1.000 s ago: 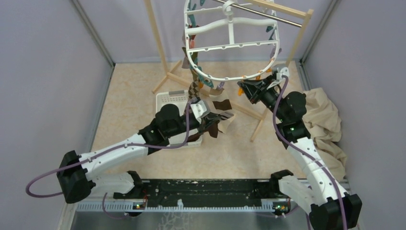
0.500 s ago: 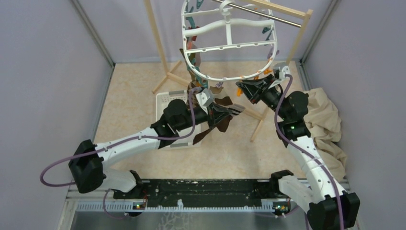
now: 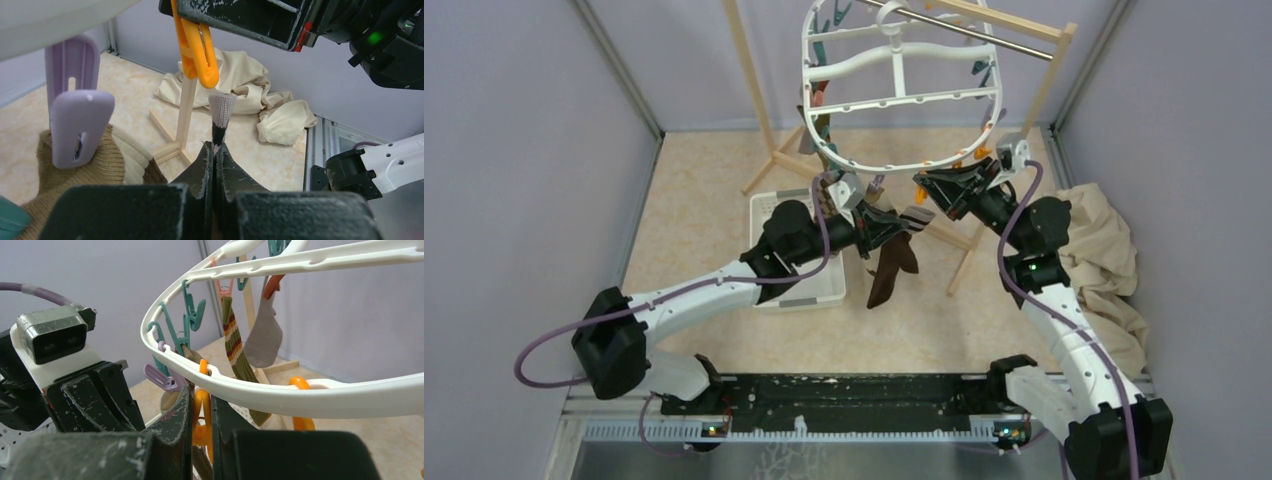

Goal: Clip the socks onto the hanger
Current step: Clamp the sock onto the hanger.

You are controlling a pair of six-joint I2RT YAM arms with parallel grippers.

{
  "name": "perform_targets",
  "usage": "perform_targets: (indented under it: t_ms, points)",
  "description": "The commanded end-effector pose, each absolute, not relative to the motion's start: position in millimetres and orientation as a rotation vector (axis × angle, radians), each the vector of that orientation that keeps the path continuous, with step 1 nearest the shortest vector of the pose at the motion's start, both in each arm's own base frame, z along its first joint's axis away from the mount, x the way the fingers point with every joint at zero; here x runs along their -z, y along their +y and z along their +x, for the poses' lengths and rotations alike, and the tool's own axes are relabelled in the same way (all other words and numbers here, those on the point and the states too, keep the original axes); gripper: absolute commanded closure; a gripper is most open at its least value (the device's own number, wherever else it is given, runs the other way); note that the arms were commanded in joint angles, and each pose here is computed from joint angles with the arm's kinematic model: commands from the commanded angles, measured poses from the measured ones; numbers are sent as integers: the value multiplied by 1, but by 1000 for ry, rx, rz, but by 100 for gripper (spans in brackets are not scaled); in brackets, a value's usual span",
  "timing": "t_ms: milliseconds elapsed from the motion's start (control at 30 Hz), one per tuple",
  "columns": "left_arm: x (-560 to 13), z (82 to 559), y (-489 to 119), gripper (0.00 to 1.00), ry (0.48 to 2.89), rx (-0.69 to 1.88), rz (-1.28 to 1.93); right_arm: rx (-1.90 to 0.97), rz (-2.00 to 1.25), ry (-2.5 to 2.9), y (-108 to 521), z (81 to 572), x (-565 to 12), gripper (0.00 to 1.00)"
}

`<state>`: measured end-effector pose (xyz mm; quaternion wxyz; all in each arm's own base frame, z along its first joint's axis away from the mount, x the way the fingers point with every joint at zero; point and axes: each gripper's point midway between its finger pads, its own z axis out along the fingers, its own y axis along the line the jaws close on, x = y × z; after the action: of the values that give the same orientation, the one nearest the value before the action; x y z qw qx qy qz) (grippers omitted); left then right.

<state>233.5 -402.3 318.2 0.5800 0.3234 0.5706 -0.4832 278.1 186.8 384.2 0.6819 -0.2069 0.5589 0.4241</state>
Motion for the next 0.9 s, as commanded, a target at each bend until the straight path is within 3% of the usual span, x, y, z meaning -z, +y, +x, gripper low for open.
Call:
perform_targets:
  t_ms: [0,467,867]
  points:
    - [-322,232,-401,100,1300,1178,737,-1013,-564,1221,197,264,-382,100]
    - [-333,229,-392,100,1229,1334,718,-1116,-684,1080,207,237,-385,100]
    - [-341,196,-387,100,1077,1542,798,-1240,-762,967,213,217,-385,100]
